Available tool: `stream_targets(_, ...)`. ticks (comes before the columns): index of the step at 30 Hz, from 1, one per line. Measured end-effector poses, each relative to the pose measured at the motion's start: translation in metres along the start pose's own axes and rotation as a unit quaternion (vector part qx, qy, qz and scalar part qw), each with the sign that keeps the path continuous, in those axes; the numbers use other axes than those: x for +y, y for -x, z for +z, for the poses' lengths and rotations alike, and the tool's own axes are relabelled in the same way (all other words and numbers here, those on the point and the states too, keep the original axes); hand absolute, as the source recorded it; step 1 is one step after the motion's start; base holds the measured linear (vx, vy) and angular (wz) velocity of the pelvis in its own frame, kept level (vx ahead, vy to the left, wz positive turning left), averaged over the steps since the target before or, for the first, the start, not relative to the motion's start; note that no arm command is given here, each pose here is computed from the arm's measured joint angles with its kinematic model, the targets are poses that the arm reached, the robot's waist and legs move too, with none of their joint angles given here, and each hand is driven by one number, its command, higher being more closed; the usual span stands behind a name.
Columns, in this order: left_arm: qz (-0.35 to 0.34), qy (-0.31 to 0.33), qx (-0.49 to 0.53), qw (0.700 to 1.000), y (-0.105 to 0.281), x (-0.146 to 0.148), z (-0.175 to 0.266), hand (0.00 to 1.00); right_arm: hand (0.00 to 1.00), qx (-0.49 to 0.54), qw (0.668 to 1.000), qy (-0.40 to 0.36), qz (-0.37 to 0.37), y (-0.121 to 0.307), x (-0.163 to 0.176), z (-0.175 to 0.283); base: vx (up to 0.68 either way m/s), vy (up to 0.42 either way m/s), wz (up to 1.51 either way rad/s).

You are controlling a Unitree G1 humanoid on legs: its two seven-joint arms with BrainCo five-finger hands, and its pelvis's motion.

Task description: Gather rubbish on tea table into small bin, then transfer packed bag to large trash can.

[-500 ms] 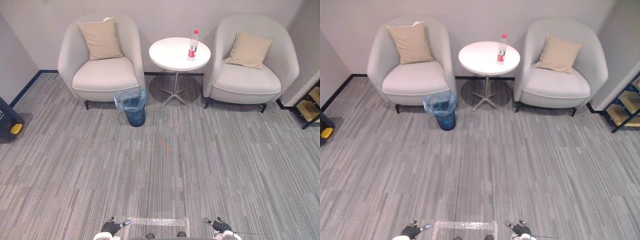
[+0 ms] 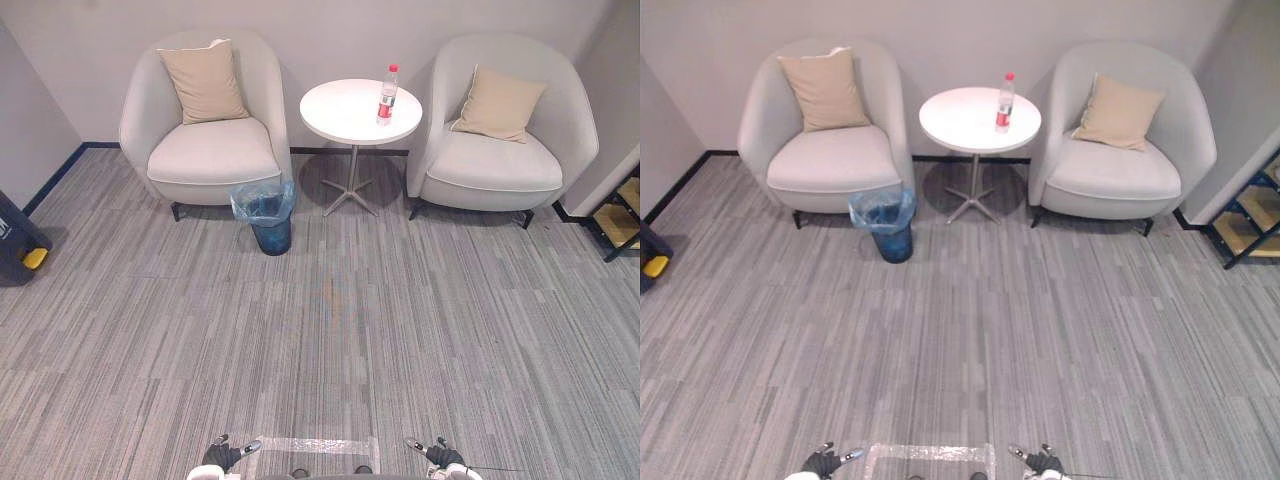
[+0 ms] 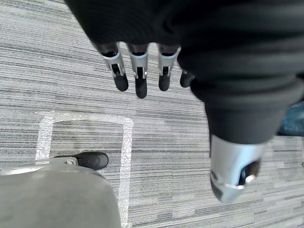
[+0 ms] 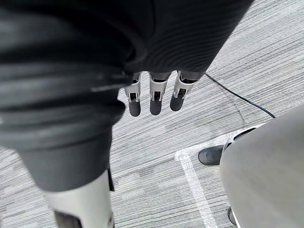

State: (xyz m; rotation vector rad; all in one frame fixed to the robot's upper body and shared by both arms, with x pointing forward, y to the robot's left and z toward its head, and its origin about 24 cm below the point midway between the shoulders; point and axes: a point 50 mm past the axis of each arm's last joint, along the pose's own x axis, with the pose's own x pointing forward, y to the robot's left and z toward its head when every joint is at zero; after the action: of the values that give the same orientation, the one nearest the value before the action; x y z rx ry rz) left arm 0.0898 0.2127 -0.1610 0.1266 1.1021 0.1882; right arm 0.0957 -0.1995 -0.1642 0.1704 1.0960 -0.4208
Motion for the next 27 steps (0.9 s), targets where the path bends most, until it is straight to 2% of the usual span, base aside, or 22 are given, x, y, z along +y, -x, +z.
stream_targets(23, 0.004, -0.017, -0.018, 1.000, -0.003, 0.008, 0.013, 0.00, 0.00, -0.022, 1.000, 0.004, 0.010, 0.001, 0.004, 0.007, 0.00, -0.012, -0.02)
stream_targets(27, 0.005, 0.016, -0.030, 0.999, -0.002, 0.004, 0.018, 0.00, 0.00, -0.035, 0.999, -0.012, 0.002, 0.001, -0.001, 0.012, 0.24, 0.010, -0.17)
